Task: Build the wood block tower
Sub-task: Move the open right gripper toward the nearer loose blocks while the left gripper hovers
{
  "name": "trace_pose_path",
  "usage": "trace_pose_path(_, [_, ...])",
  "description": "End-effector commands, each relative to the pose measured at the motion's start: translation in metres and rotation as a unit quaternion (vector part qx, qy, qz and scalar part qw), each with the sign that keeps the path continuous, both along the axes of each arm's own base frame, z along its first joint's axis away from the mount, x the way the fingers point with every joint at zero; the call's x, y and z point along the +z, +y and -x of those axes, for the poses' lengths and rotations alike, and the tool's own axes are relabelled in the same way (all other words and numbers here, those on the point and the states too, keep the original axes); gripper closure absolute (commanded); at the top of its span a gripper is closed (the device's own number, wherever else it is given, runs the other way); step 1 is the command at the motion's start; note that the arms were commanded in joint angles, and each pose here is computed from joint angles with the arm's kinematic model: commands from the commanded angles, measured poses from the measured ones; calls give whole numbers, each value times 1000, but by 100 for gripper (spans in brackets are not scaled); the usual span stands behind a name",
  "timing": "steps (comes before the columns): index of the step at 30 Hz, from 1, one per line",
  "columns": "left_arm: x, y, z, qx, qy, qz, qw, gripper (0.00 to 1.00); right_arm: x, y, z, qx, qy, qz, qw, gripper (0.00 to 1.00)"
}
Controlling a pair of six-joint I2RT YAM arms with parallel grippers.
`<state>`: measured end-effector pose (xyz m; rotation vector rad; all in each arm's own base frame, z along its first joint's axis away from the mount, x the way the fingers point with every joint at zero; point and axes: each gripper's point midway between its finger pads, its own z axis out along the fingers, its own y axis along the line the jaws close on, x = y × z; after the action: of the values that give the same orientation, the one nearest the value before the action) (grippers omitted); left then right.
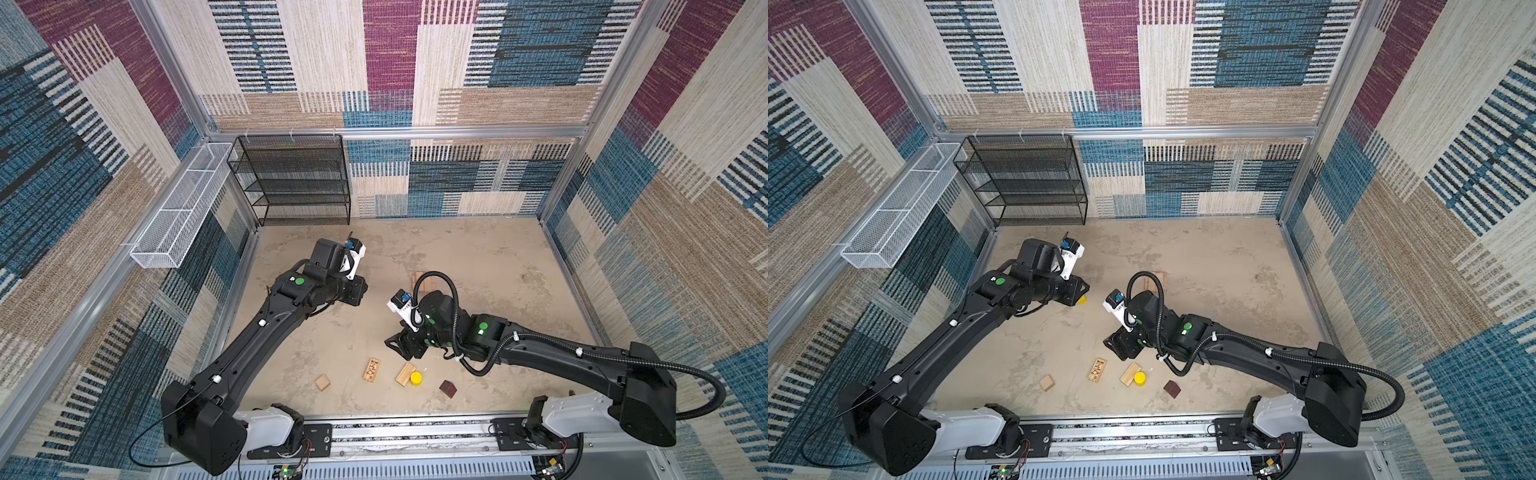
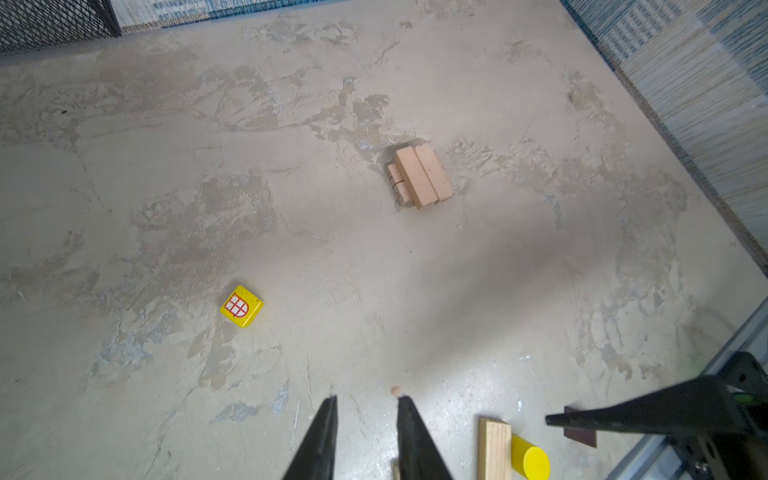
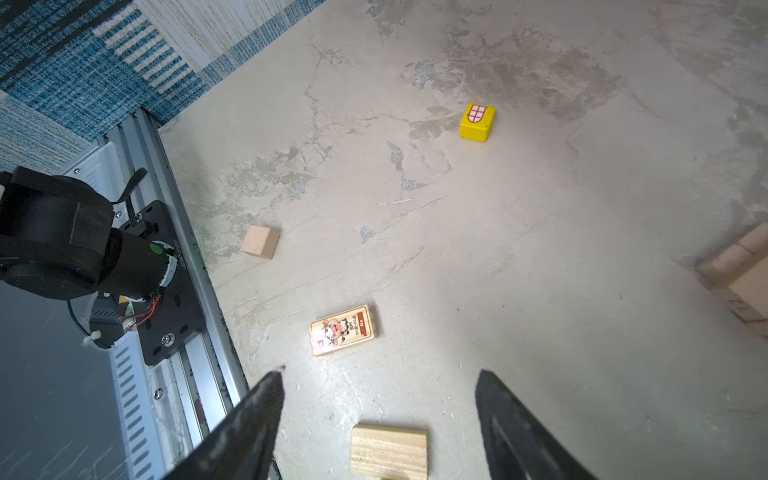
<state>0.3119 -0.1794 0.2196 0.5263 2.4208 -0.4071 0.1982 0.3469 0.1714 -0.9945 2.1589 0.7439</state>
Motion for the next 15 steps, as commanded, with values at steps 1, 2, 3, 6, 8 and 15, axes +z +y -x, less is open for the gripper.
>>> trace_pose_path(1, [-19,12,1,0,15,-50,999,70,0,10,-4,5,-13,-12,1000,25])
trace_pose_path(2, [-24,14,-1,4,17,-59,998,70,-5,12,-4,9,-14,-7,1000,25])
trace_pose_path(3, [-27,15,-4,7,18,-62,998,70,-9,13,-4,12,-14,-2,1000,25])
trace_pose_path(6, [-31,15,-9,20,39,-45,998,70,-26,15,-1,18,-6,19,1000,26])
trace_pose_path(8, [-34,14,-11,22,48,-33,998,70,-32,17,3,22,0,24,999,27])
trace_pose_path(15, [-45,32,-14,50,59,-55,995,66,-43,17,16,38,11,26,999,27])
